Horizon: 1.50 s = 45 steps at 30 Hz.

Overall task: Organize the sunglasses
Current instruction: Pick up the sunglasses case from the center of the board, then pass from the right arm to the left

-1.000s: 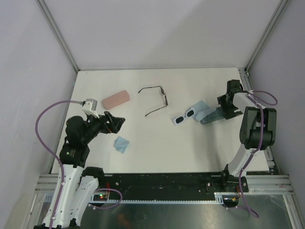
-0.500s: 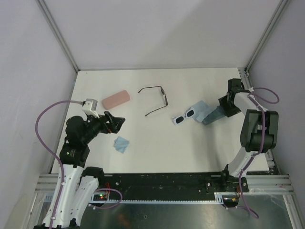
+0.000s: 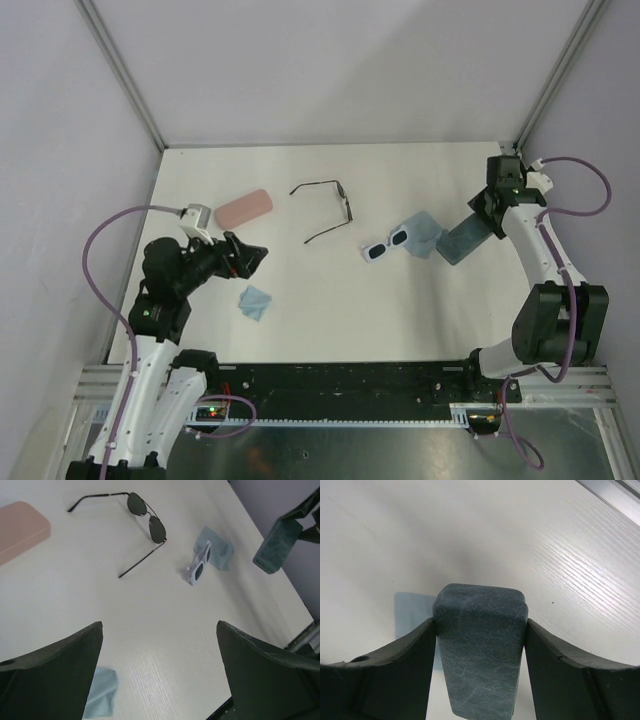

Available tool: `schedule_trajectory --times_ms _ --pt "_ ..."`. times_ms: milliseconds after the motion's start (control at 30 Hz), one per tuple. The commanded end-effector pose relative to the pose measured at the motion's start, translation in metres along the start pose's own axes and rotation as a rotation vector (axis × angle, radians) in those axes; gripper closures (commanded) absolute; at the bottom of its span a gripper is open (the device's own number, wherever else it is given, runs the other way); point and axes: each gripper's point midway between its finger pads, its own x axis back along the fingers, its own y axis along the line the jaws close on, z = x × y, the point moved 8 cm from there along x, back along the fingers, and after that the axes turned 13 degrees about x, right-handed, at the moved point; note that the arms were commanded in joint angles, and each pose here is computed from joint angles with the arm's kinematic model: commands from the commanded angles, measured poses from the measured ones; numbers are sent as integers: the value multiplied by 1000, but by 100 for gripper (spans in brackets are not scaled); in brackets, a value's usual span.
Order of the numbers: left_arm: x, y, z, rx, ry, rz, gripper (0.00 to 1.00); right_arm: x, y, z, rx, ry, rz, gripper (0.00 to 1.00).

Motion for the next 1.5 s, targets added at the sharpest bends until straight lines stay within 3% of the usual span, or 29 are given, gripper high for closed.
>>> schedule_trajectory --times_ms 0,200,433,833,1133,1467 --pt "-11 -13 6 -27 71 146 0 40 15 1 132 -76 -70 50" --pt "-37 -49 17 -93 115 156 0 76 52 38 210 -10 -260 47" --pt "-88 -116 54 -221 251 159 0 95 77 69 283 61 -383 46" --pt "-162 -190 105 -360 265 128 0 114 88 91 259 104 -424 45" --pt "-178 -211 126 -422 239 99 0 120 86 95 219 155 -449 45" --pt "-185 -204 136 -455 211 21 0 127 89 97 190 204 -505 45"
